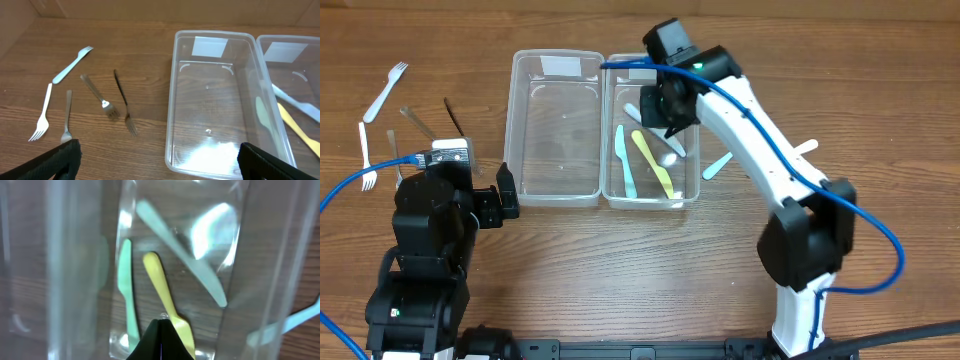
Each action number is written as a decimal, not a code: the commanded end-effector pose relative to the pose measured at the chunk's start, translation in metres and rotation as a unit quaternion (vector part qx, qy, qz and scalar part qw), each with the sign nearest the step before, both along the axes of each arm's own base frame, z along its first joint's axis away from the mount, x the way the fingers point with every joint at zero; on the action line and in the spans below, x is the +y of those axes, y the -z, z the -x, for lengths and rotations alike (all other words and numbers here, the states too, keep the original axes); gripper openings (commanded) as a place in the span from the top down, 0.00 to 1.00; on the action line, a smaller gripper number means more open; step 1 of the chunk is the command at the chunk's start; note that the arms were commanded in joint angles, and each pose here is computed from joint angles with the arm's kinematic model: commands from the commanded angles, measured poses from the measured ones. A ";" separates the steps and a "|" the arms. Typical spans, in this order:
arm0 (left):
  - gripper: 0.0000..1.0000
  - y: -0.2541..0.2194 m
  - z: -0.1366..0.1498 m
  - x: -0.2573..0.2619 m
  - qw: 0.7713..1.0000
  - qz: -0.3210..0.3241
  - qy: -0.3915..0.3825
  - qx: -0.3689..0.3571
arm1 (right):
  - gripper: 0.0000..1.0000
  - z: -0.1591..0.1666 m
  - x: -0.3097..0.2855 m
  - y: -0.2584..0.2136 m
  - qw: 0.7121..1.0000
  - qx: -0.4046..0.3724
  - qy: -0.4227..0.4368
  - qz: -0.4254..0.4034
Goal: Pack container
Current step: 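Carry the light blue knife into the right container and release, then move the right gripper down and grasp the white knife, then carry the white knife into the right container and release, then move the right gripper down onto the remaining light blue knife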
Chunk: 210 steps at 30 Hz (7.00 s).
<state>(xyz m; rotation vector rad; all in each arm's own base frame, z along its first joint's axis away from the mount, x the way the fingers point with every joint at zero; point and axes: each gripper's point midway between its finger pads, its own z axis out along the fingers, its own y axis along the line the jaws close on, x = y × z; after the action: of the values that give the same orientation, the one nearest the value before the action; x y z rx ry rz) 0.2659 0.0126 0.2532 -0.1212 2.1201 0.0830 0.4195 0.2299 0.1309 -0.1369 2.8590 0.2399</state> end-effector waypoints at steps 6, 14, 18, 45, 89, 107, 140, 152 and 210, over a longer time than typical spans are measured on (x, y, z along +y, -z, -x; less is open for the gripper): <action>0.00 -0.012 -0.001 0.001 1.000 0.013 -0.005 -0.016 | 0.96 -0.027 -0.030 -0.055 0.996 -0.080 0.036 0.006; 0.00 -0.012 -0.001 0.001 1.000 0.013 -0.005 -0.016 | 0.29 -0.051 -0.156 -0.137 0.965 -0.145 0.214 -0.035; 0.00 -0.012 -0.001 0.001 1.000 0.013 -0.005 -0.016 | 0.27 -0.046 -0.233 -0.119 0.913 -0.092 0.393 -0.058; 0.00 -0.012 -0.001 0.001 1.000 0.013 -0.005 -0.016 | 0.16 -0.034 -0.328 0.065 0.837 0.143 0.527 -0.026; 0.00 -0.012 -0.001 0.000 1.000 0.015 -0.006 -0.016 | 0.69 -0.010 -0.322 0.142 0.852 0.173 0.494 -0.029; 0.00 -0.012 -0.001 0.000 1.000 0.015 -0.006 -0.016 | 0.95 -0.010 -0.323 0.143 0.852 0.172 0.495 -0.023; 0.00 -0.012 -0.001 0.000 1.000 0.015 -0.006 -0.016 | 0.96 -0.011 -0.033 -0.069 0.997 -0.008 0.072 -0.025; 0.00 -0.012 -0.001 0.000 1.000 0.015 -0.006 -0.016 | 0.82 0.010 -0.021 0.013 0.998 0.055 0.039 -0.017; 0.00 -0.012 -0.001 0.000 1.000 0.015 -0.006 -0.016 | 0.39 -0.023 -0.220 0.083 0.869 0.099 0.480 -0.074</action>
<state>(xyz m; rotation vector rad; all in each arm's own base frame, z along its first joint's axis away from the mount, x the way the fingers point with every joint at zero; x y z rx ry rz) 0.2661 0.0126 0.2539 -0.1406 2.1167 0.0719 0.4448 0.0198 0.0462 1.2567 2.7406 0.3249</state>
